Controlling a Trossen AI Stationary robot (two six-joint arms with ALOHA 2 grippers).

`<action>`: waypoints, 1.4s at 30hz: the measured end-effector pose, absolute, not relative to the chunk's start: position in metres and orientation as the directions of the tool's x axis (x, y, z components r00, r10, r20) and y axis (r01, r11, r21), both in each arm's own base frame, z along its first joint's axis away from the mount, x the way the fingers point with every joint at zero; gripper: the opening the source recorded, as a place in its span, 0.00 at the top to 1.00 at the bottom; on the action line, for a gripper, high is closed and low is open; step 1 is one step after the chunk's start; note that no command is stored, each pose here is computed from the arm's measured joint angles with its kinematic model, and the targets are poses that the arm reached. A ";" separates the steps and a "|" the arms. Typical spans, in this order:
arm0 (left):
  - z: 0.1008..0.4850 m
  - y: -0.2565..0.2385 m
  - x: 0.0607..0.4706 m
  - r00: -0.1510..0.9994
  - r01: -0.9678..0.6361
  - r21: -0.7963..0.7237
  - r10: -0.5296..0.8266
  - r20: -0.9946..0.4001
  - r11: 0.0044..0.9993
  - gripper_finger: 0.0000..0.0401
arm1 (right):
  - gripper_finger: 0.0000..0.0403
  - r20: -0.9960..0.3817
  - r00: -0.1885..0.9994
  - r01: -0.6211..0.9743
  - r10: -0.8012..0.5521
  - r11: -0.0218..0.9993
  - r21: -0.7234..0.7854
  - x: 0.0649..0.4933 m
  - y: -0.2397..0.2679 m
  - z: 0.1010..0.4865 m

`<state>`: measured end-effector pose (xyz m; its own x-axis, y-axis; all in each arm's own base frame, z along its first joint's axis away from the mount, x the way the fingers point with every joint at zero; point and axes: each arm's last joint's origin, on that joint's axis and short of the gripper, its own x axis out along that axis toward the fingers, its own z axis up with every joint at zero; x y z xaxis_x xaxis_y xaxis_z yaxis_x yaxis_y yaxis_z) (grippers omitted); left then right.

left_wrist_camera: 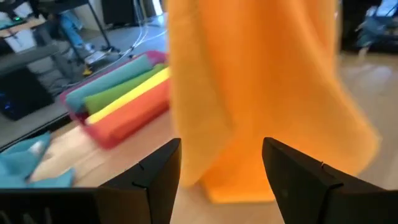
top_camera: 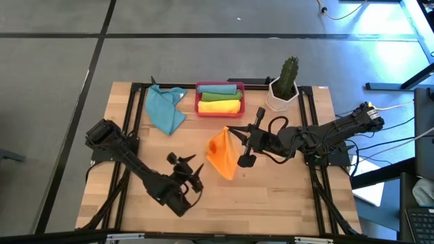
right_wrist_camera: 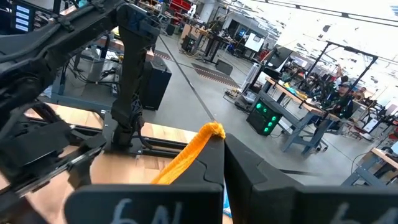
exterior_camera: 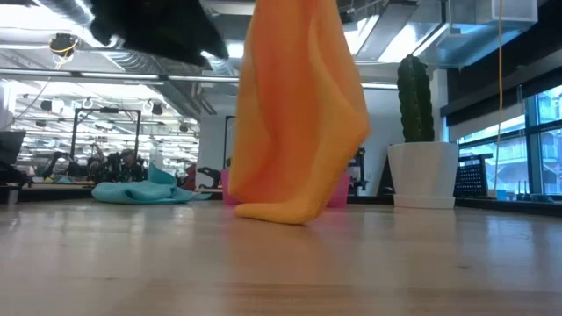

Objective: Roll microfiber towels into tight, uniform cylinder then place into a basket
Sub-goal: Roll the orange towel

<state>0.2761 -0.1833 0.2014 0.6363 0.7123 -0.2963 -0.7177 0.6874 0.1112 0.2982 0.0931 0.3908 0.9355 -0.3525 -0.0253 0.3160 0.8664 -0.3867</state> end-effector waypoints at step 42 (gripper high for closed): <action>0.175 -0.095 0.313 0.329 -0.819 0.336 0.861 -0.389 0.465 0.46 | 0.99 -0.038 0.935 0.311 -0.353 0.866 -0.391 0.298 0.093 0.389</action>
<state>0.3125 -0.0955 0.1745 0.3292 0.8606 -0.3886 -0.8193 0.4649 0.3355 0.2981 0.0931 0.3893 0.9350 -0.3527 -0.0376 0.3112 0.8664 -0.3906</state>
